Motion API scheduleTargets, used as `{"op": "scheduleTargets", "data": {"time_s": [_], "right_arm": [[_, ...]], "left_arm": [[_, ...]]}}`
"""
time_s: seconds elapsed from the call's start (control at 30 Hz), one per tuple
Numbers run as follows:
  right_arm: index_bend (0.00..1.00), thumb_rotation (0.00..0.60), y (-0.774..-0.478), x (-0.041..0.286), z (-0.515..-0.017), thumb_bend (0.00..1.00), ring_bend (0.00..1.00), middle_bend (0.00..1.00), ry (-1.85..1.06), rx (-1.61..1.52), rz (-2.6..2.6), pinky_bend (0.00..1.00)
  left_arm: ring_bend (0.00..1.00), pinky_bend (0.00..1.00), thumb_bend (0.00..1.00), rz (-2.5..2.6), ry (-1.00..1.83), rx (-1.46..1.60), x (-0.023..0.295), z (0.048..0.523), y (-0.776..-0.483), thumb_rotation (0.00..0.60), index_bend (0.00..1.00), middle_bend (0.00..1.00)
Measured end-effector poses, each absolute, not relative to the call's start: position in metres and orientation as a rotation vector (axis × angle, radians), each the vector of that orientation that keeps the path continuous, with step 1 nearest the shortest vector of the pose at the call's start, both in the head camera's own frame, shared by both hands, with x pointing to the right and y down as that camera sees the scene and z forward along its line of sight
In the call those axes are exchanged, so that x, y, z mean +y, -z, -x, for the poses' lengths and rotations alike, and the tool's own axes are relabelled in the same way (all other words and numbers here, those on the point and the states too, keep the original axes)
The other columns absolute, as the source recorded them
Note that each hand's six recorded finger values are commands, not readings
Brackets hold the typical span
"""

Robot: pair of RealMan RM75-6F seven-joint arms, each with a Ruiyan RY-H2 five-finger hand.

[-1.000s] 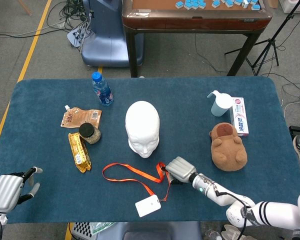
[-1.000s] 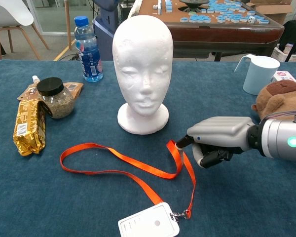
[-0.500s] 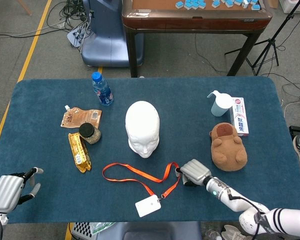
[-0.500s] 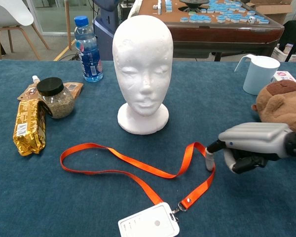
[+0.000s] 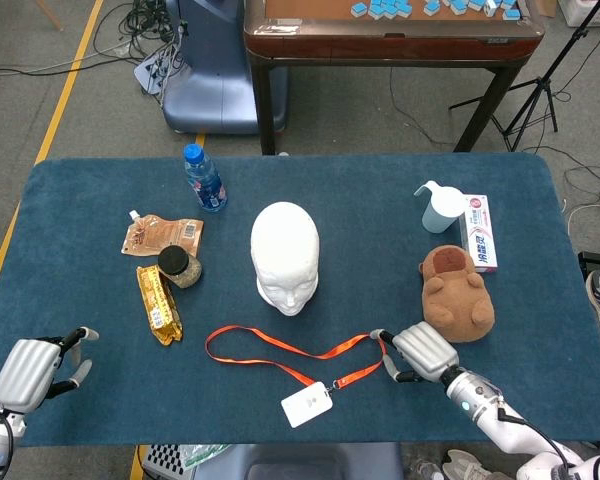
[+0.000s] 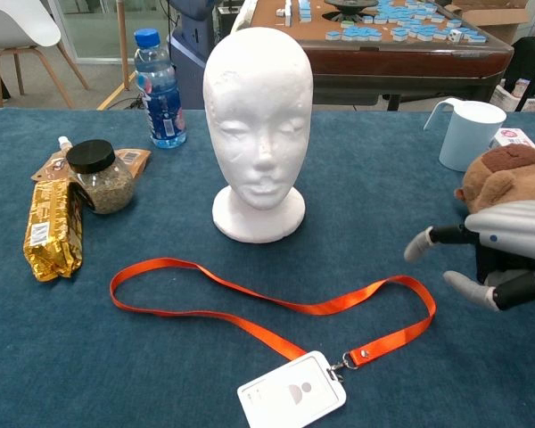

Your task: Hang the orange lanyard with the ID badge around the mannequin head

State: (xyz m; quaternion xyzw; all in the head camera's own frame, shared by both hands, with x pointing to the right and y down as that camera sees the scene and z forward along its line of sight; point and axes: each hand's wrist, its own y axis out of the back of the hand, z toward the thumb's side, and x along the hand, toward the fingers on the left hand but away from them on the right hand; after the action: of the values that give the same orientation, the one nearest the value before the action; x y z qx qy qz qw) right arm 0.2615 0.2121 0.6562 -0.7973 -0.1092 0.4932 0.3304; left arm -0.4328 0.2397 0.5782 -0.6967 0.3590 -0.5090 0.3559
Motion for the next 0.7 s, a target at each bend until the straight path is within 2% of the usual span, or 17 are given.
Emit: {"op": "scheduleTargets", "data": {"time_s": [0.27,0.47,0.7], "right_arm": [[0.08,0.288,-0.61,0.19,-0.247,0.18,1.0,1.0,-1.122,-0.499,2.029,1.0],[0.1,0.286,-0.581,0.176,-0.252,0.18,1.0,1.0,-1.056,-0.634,1.95,1.0],[0.1,0.287,-0.574,0.175,-0.259,0.18,1.0,1.0,-1.05,-0.661,1.931,1.0]], "left_arm": [[0.72,0.74,0.33,1.897,1.234,0.837,0.207,0.4,-0.59,0.6,0.35,0.68],[0.76,0.8,0.33,1.974,1.185,0.73,0.189,0.37,-0.603,0.6,0.35,0.72],[0.79,0.81,0.33,2.065,1.169,0.613,0.177,0.333,-0.628,0.6,0.39,0.77]]}}
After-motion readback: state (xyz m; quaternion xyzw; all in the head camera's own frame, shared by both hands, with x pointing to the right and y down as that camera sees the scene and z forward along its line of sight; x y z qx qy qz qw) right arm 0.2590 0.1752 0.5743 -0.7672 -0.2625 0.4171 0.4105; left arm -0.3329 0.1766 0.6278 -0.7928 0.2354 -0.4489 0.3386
